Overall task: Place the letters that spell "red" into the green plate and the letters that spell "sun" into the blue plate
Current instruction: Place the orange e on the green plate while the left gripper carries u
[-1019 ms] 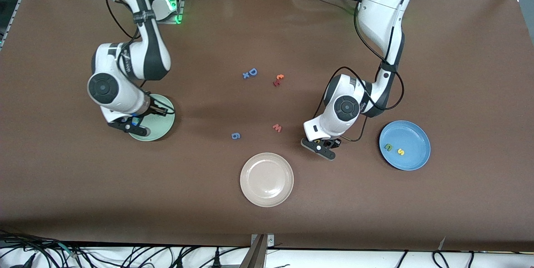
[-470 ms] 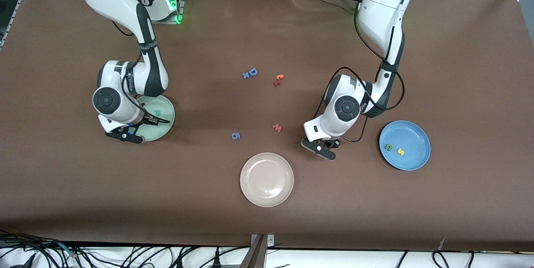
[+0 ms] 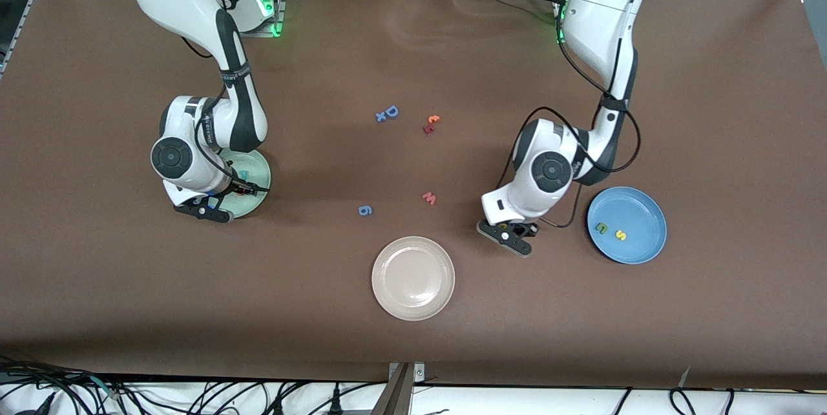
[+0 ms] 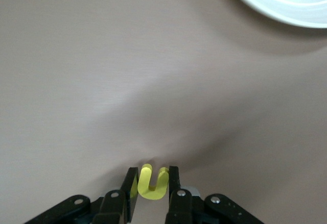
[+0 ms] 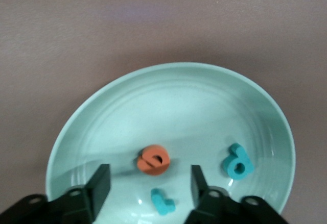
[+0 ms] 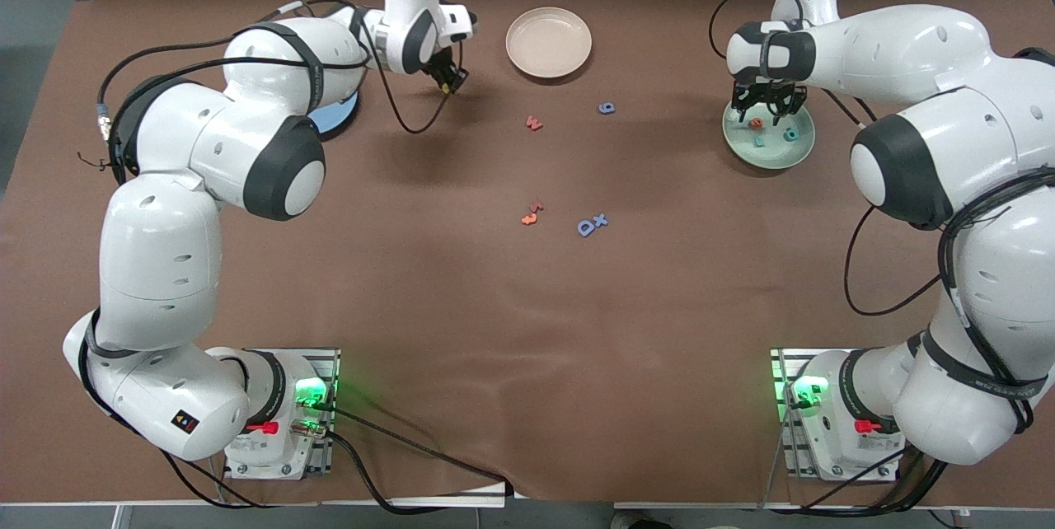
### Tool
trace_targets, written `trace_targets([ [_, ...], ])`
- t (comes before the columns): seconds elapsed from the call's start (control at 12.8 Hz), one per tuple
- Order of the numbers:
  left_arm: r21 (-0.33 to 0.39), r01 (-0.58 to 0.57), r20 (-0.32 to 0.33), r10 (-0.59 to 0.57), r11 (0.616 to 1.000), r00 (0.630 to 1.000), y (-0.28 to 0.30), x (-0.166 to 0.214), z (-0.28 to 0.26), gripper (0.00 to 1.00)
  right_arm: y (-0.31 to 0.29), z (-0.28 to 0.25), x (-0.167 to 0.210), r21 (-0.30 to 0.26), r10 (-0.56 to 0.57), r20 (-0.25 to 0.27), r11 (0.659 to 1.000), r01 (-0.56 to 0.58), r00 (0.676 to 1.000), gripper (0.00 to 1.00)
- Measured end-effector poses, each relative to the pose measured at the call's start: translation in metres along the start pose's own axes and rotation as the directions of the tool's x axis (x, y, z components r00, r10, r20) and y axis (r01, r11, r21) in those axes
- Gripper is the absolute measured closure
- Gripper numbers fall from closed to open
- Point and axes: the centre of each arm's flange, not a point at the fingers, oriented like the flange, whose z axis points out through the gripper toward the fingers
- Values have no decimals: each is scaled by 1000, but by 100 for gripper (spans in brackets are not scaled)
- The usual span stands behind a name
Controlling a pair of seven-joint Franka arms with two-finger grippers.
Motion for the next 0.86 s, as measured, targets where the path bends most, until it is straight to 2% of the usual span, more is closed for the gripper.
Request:
trace_targets([
  [0.16,12,-30,19,30,999,999,-39,-7,-20,72,2,-24,0,28,-24,14,999,23,1000,1],
  [0.55,39,-175,59,173,984,983,-159,-45,-45,72,31,-110,-2,130,-136,41,983,130,990,1],
  [0.71,24,-197,80,195,980,978,-189,-64,-42,72,33,-140,-6,155,-173,86,975,159,981,1],
  [0.86,9,-220,98,218,975,971,-205,-79,-35,72,28,-187,-9,146,-220,134,969,201,966,1],
])
